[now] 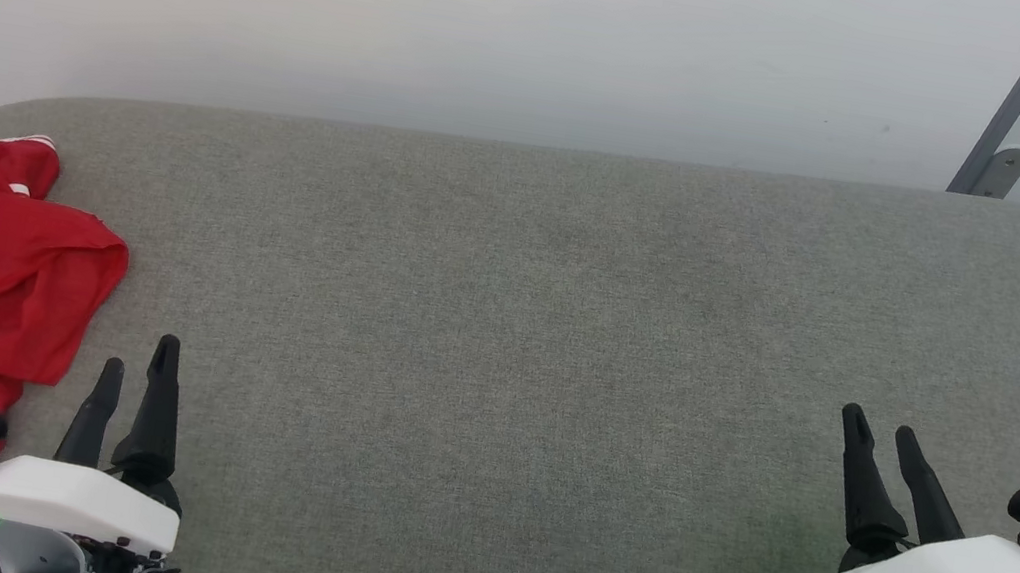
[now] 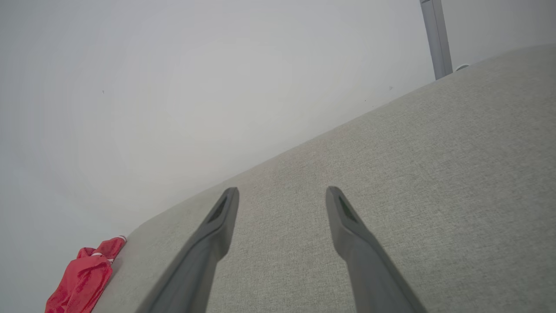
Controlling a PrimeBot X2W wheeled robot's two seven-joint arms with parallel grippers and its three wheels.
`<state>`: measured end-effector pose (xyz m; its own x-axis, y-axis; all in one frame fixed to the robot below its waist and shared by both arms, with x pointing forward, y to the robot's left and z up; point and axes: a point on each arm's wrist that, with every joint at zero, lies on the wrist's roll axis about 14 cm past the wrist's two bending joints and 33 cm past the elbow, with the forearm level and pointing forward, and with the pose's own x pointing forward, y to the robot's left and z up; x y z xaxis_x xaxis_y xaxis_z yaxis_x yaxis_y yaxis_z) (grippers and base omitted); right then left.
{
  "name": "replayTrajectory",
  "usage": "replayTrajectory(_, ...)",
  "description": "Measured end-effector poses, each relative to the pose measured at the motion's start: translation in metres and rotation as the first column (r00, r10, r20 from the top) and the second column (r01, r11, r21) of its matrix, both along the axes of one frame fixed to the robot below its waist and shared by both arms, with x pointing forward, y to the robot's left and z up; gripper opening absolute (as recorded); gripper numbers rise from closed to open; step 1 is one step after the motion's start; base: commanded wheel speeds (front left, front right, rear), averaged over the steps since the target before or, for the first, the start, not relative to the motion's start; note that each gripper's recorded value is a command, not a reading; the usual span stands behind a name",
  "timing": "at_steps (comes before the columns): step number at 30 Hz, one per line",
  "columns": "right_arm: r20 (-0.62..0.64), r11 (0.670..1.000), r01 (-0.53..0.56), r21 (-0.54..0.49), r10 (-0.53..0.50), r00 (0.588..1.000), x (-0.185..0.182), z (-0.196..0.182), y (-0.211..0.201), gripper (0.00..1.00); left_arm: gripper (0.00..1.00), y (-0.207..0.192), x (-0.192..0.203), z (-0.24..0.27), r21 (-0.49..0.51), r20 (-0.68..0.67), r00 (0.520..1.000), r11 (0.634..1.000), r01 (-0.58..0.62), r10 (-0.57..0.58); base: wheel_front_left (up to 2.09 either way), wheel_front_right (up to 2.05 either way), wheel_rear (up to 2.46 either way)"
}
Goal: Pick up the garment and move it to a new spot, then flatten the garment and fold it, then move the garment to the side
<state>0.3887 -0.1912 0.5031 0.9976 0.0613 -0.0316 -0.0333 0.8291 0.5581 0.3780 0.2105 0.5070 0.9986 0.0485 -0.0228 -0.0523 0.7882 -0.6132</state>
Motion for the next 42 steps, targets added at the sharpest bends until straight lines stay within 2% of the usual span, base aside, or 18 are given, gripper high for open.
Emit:
replayTrajectory(10,0.024,0.994,-0.011,-0.109,0.013,1.0,0.001,0.004,0.001,1.0,1.0,-0.004,-0.001,0.004,0.114,0.024,1.0,0.993,0.016,-0.019,0.0,0.0,0.0)
replayTrajectory(23,0.055,0.97,-0.021,-0.241,0.035,0.998,0.002,0.011,0.002,1.0,1.0,-0.007,-0.003,0.008,0.242,0.053,0.998,0.97,0.027,-0.041,0.0,0.0,0.0)
replayTrajectory(42,0.094,0.912,-0.029,-0.41,0.074,0.993,0.003,0.019,0.007,1.0,1.0,-0.015,-0.004,0.019,0.401,0.104,0.99,0.915,0.044,-0.093,0.0,0.0,0.0)
